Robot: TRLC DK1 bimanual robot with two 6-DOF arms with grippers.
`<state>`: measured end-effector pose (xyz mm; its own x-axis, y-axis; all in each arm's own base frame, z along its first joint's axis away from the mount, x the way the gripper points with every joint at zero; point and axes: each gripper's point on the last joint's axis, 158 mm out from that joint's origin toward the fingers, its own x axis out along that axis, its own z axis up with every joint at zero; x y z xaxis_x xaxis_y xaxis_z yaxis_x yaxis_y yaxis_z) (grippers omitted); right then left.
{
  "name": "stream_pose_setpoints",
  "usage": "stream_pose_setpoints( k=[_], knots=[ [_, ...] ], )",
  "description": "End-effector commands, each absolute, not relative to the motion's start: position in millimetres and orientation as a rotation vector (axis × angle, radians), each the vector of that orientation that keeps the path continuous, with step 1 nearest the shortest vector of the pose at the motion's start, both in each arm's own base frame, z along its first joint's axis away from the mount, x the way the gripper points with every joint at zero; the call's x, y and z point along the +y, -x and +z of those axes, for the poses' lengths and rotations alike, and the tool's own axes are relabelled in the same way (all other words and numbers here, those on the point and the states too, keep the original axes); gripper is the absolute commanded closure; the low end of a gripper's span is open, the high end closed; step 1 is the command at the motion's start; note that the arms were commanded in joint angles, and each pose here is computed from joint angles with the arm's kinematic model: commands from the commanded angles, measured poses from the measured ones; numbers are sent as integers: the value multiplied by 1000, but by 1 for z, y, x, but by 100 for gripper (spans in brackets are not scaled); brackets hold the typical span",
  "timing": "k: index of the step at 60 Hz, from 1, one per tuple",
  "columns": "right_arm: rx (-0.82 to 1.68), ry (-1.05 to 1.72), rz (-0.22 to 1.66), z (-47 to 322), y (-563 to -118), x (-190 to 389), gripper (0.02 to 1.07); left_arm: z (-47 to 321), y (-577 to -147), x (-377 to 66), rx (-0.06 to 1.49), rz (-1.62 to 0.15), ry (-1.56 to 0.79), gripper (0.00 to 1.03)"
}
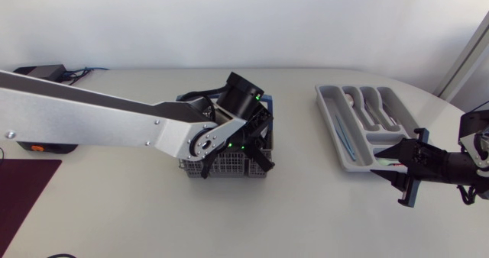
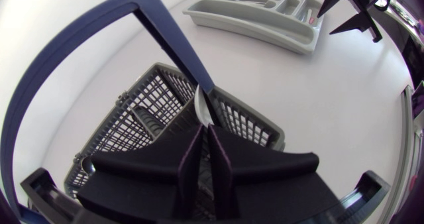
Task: Unload the cutlery basket into the drawer organizer.
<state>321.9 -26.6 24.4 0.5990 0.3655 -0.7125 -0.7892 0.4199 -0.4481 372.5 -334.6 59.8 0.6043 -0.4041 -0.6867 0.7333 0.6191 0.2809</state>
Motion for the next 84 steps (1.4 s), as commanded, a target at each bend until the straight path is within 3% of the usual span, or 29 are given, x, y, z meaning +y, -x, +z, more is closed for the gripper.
stream_pose_setpoints(
  k=[1, 16, 27, 44, 77, 84],
  knots=[
    [572, 825, 791, 20, -312, -16, 53, 60, -366, -326, 630, -699, -570, 96],
    [576, 820, 802, 17, -308, -12, 53, 78, -362, -327, 561, -702, -538, 95],
    [577, 817, 806, 16, -307, -10, 53, 81, -365, -330, 543, -698, -518, 72],
    [576, 810, 816, 13, -304, -7, 53, 75, -367, -339, 541, -705, -520, 63],
    [576, 803, 816, 7, -302, -6, 53, 64, -378, -350, 523, -700, -525, 64],
    [574, 805, 815, 7, -303, -6, 53, 64, -379, -355, 510, -705, -522, 72]
  ],
)
